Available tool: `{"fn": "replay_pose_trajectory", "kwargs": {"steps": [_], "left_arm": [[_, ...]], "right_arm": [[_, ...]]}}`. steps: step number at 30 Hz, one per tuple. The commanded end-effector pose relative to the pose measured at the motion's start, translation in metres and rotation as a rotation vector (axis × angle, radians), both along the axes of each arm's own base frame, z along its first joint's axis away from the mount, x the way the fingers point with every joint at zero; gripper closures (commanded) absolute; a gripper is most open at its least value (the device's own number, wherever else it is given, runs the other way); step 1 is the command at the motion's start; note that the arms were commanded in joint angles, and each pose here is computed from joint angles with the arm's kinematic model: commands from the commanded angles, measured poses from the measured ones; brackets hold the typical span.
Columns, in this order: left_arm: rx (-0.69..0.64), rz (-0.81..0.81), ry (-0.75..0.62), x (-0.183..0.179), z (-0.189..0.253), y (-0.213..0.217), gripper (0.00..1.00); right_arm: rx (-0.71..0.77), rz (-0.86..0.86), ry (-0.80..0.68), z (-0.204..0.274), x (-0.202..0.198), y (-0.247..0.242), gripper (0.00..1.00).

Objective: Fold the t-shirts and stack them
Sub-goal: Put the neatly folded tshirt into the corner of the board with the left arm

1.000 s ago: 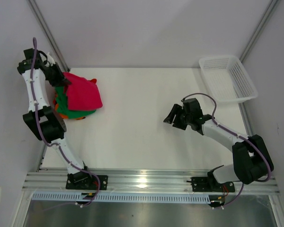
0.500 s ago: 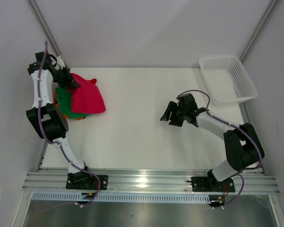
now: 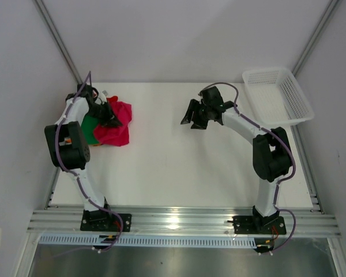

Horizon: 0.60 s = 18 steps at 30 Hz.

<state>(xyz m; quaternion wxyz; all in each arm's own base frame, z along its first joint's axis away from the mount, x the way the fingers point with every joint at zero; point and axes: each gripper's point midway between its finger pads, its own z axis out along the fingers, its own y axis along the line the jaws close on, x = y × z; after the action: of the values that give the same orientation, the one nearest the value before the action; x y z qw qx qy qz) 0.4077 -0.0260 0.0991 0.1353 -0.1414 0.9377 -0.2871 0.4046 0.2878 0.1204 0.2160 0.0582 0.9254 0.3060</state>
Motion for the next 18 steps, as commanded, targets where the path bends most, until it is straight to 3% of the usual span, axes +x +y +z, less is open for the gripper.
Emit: {"fn": "replay_pose_trajectory", "kwargs": {"steps": [1,10,18], "left_arm": [[0.006,-0.012,-0.141,0.025,0.04,0.007,0.99],[-0.002,-0.048,-0.158,0.039,0.053,0.002,0.99],[0.153,-0.044,-0.168,0.042,0.062,0.025,0.99]], "right_arm": [[0.041,-0.022,-0.007,0.017,0.004,0.017,0.39],[0.058,-0.086,0.007,-0.002,-0.02,0.017,0.39],[0.055,-0.153,-0.008,-0.021,-0.045,-0.003,0.39]]}}
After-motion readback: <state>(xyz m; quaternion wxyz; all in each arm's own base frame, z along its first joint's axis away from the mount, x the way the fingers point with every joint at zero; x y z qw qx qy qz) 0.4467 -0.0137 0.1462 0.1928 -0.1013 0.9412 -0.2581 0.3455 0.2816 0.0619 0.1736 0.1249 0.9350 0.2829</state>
